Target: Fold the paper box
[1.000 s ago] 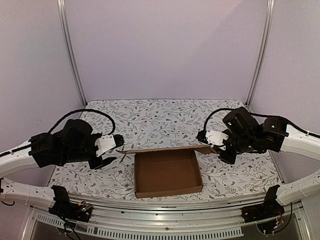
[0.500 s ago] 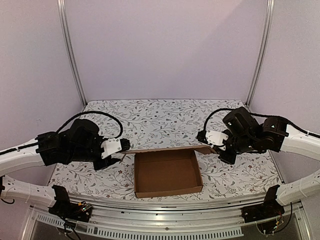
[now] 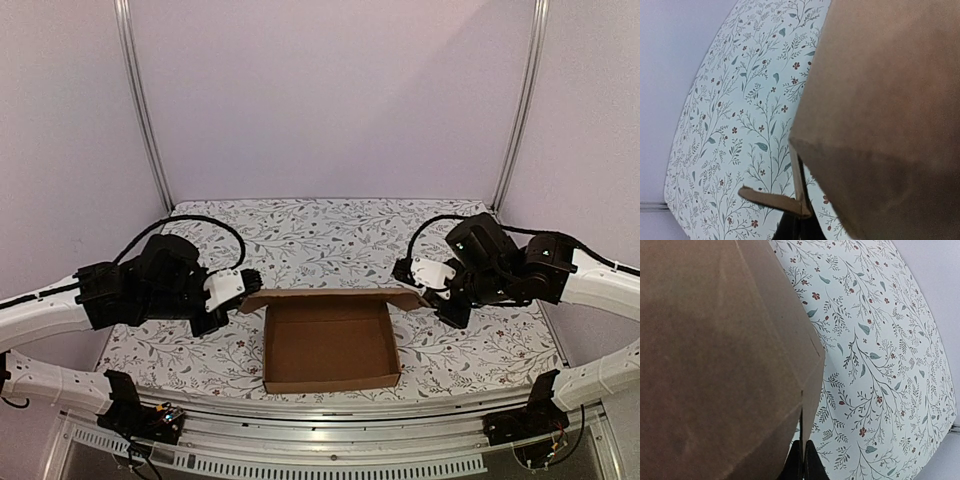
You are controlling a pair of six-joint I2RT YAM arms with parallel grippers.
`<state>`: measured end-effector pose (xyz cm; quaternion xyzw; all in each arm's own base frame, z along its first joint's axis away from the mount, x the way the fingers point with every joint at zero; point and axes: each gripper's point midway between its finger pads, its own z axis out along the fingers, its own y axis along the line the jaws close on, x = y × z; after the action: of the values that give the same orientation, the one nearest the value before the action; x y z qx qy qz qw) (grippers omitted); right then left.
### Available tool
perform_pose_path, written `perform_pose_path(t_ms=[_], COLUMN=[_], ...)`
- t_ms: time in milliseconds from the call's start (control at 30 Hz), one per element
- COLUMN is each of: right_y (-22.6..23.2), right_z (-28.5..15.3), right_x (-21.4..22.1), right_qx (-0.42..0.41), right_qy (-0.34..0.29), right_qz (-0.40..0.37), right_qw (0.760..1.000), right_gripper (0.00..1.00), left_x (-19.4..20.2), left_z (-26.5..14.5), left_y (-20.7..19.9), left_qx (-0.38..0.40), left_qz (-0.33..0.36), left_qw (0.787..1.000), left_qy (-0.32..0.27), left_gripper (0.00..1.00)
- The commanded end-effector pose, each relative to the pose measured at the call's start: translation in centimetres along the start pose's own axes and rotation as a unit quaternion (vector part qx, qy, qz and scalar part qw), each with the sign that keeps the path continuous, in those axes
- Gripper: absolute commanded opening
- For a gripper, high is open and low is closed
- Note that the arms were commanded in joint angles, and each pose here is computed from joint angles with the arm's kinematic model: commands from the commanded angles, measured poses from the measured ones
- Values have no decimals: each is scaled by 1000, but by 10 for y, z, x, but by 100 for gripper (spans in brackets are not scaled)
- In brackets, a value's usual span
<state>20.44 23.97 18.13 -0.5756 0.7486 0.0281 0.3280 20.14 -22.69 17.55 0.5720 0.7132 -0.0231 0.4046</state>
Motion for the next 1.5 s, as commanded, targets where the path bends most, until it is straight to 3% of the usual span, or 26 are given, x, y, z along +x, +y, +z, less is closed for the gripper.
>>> perform_pose_path(t_ms=[0,233,667,1033,1467], right_y=[6,11,8,-6,-33], right_z=[-1,-7,-2,0,-19], right_x=[-12,-35,-80,-100,-107], right_qx=[-21,-50,-86,-73,-17], right_qy=[-32,-80,-98,-88,-52], right_qz=[38,103,244,281,211], right_qw=[999,990,961,953,976], right_gripper=[0,0,0,0,0], left_x=[-12,-30,-53,-74,-83], left_z=[-3,-3,12,10,3], left_y=[11,18,20,28,40], left_qx=[-17,-25,-12,-1,-6], left_qz=[-48,-133,-245,-232,-212], left_qw=[998,989,968,973,977], left_qy=[-22,-57,-44,-22,5], left_gripper=[0,0,0,0,0])
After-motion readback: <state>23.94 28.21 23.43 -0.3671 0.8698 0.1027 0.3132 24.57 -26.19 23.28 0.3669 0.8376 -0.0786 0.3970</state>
